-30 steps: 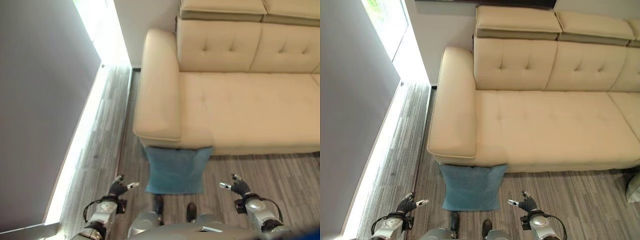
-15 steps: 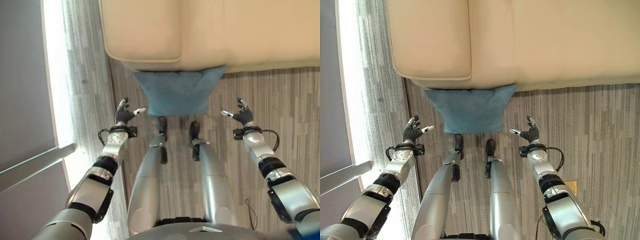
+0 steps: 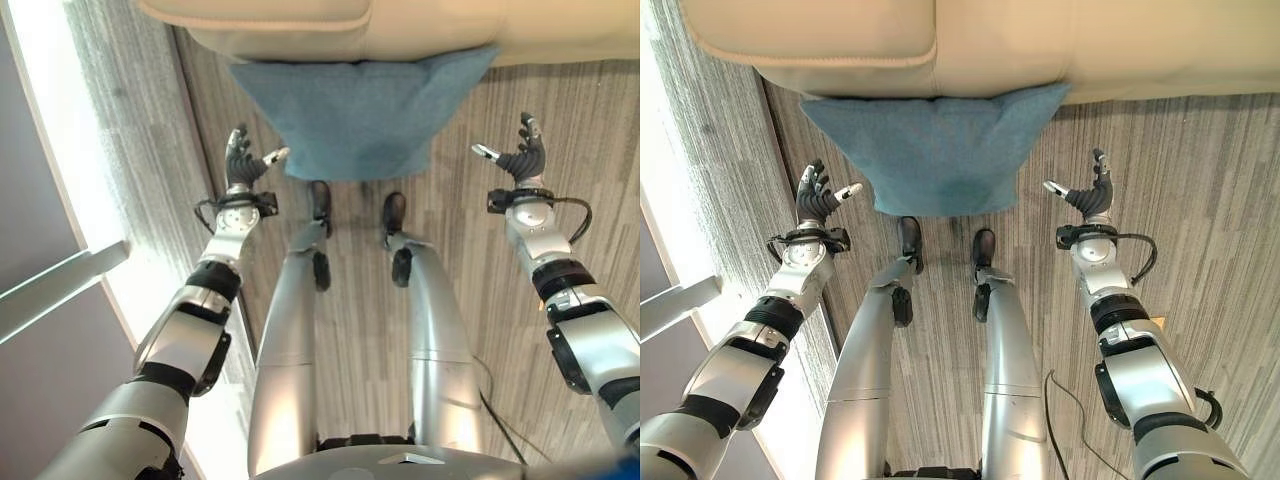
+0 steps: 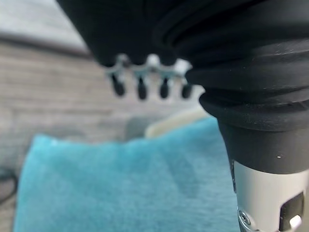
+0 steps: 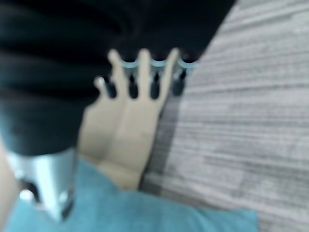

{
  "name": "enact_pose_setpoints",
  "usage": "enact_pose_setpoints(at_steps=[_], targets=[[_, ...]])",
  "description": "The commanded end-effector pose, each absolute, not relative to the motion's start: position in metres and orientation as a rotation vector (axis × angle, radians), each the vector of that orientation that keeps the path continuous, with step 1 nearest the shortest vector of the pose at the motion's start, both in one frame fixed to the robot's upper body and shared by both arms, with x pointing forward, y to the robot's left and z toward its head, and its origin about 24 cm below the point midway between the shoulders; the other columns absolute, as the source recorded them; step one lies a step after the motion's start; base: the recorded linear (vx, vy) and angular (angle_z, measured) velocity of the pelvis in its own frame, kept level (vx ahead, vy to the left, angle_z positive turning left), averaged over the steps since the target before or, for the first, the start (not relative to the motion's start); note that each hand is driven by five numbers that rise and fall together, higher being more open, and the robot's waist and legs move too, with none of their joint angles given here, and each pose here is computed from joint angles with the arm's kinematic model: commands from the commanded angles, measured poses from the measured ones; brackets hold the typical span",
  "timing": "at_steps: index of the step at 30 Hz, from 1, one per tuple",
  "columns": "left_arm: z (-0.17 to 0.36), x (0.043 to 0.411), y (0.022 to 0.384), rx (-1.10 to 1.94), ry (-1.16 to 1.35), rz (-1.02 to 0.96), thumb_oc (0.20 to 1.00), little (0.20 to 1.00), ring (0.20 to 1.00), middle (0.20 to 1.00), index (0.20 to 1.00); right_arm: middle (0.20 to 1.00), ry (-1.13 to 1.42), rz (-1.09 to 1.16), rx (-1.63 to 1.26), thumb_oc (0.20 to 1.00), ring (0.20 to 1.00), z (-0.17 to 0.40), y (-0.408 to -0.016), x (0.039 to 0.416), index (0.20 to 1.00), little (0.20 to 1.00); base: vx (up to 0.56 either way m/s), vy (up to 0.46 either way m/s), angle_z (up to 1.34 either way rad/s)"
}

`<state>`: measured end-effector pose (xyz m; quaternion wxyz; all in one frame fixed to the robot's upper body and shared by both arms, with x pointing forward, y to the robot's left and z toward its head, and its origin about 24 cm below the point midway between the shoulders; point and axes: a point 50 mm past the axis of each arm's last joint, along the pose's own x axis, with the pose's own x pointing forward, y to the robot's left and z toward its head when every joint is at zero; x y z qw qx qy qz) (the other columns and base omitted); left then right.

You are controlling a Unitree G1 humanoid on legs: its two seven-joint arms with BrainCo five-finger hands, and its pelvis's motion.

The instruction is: Pick up all the scattered cushions and arrange them neatly on the sofa.

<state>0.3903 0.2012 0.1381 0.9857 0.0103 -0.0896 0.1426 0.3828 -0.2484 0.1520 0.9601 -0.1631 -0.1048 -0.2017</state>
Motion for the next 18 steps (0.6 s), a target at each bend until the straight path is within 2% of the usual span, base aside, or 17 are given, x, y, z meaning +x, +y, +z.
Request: enact_pose_setpoints(at_steps=[1,8,14,18], targets=[[0.119,0.38,0.217,0.022,-0.149,0.345,1.0,1.0,1.0,1.0,1.0,1.0,-0.219,-0.46,-0.313,1.0,1.0,0.14,-0.264,0.37,1.0,1.0,0.0,0.0,0.0],[0.153,0.393,0.22,-0.018,-0.214,0.356,1.0,1.0,1.0,1.0,1.0,1.0,-0.332,-0.404,-0.292,1.0,1.0,0.178,-0.247,0.383,1.0,1.0,0.02,0.004,-0.02],[0.193,0.405,0.206,0.012,-0.298,0.304,1.0,1.0,1.0,1.0,1.0,1.0,-0.383,-0.345,-0.337,1.0,1.0,0.207,-0.225,0.397,1.0,1.0,0.01,-0.004,-0.01],[0.214,0.409,0.184,-0.001,-0.366,0.249,1.0,1.0,1.0,1.0,1.0,1.0,-0.449,-0.299,-0.318,1.0,1.0,0.227,-0.206,0.401,1.0,1.0,0.01,-0.008,0.0]])
